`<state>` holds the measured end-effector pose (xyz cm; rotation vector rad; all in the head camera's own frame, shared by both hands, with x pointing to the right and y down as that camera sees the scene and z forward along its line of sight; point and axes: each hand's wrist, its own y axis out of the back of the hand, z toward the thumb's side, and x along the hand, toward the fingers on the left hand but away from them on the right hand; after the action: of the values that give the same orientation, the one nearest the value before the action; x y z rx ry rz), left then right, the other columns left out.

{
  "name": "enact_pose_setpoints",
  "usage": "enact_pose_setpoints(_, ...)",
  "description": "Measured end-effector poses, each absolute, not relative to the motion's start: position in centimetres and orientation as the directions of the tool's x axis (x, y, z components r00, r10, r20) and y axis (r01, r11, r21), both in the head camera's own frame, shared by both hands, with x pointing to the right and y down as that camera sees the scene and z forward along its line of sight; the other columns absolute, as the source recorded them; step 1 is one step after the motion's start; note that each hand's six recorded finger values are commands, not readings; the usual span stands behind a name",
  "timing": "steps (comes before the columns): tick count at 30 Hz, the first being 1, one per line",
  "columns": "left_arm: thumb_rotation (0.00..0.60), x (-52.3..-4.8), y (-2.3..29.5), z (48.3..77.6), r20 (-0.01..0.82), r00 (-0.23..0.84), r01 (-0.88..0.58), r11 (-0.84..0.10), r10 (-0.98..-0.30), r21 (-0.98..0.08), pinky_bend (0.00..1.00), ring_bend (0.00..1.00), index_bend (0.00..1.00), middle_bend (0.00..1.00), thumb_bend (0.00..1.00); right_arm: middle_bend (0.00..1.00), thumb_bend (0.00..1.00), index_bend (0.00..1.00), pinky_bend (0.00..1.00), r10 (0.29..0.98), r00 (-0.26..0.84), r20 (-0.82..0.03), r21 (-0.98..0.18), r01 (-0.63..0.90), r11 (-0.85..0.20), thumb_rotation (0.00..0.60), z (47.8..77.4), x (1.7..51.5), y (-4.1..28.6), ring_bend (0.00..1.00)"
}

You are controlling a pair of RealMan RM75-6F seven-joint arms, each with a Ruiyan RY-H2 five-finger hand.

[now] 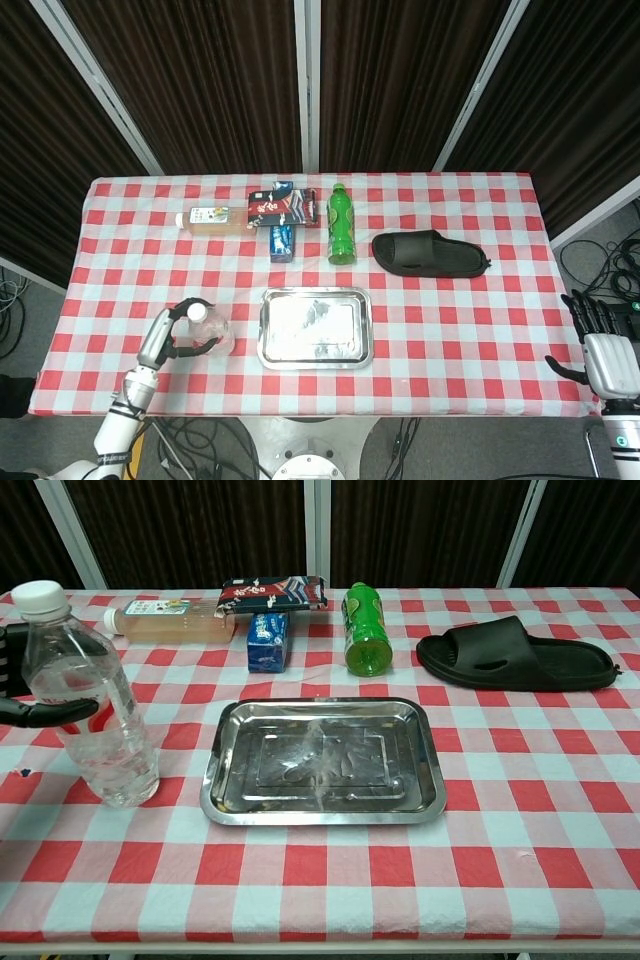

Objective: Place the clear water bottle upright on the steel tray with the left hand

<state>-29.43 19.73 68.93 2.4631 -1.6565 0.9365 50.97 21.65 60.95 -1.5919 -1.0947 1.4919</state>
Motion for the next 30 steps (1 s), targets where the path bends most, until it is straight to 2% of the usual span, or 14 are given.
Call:
enact_pose_setpoints(6, 0.6, -28.9, 18.8, 67.8, 0.462, 0.27, -0.85, -0.435, -0.845, -0.299, 0.48, 0.46, 0.57, 0.63, 0.32, 0.0, 0.09, 0.0, 0.0, 0.911, -0.014, -0.412, -0.905, 0.126, -0.407, 0.6, 60.9, 51.0, 21.6, 0.0)
enact_pose_setpoints(9, 0.6, -28.5, 17.1, 66.5, 0.418, 0.281, -0.848, -0.428, -0.864, -0.314, 0.49, 0.47, 0.57, 0.63, 0.32, 0.0, 0.09, 0.0, 0.0, 0.914, -0.01, -0.405, -0.907, 0.131, -0.4, 0.6, 60.7, 50.9, 21.6, 0.0)
enact_pose_setpoints(16, 0.6, -27.0, 9.8, 61.3, 0.259, 0.304, -0.839, -0.386, -0.917, -0.382, 0.5, 0.48, 0.57, 0.65, 0.33, 0.0, 0.09, 0.0, 0.0, 0.92, 0.006, -0.391, -0.911, 0.142, -0.388, 0.6, 60.3, 50.6, 21.6, 0.0)
enact_pose_setpoints(19, 0.6, -25.8, 7.3, 59.1, 0.22, 0.322, -0.832, -0.387, -0.921, -0.397, 0.5, 0.48, 0.57, 0.65, 0.32, 0.0, 0.09, 0.0, 0.0, 0.922, 0.013, -0.386, -0.912, 0.144, -0.384, 0.6, 60.2, 50.3, 21.6, 0.0)
enact_pose_setpoints(22, 0.6, -25.7, 7.0, 58.8, 0.237, 0.329, -0.811, -0.402, -0.914, -0.426, 0.5, 0.49, 0.57, 0.65, 0.32, 0.0, 0.09, 0.0, 0.0, 0.921, 0.014, -0.39, -0.911, 0.143, -0.388, 0.6, 60.2, 50.2, 21.6, 0.0)
enact_pose_setpoints(27, 0.6, -27.4, 9.2, 62.3, 0.37, 0.305, -0.778, -0.453, -0.878, -0.436, 0.5, 0.49, 0.57, 0.65, 0.33, 0.0, 0.09, 0.0, 0.0, 0.921, 0.016, -0.39, -0.91, 0.145, -0.388, 0.6, 60.2, 50.1, 21.6, 0.0)
enact_pose_setpoints(30, 0.6, -27.3, 8.2, 62.2, 0.36, 0.297, -0.782, -0.442, -0.884, -0.44, 0.5, 0.49, 0.57, 0.65, 0.33, 0.0, 0.09, 0.0, 0.0, 0.92, 0.015, -0.393, -0.909, 0.142, -0.391, 0.6, 60.3, 50.1, 21.6, 0.0)
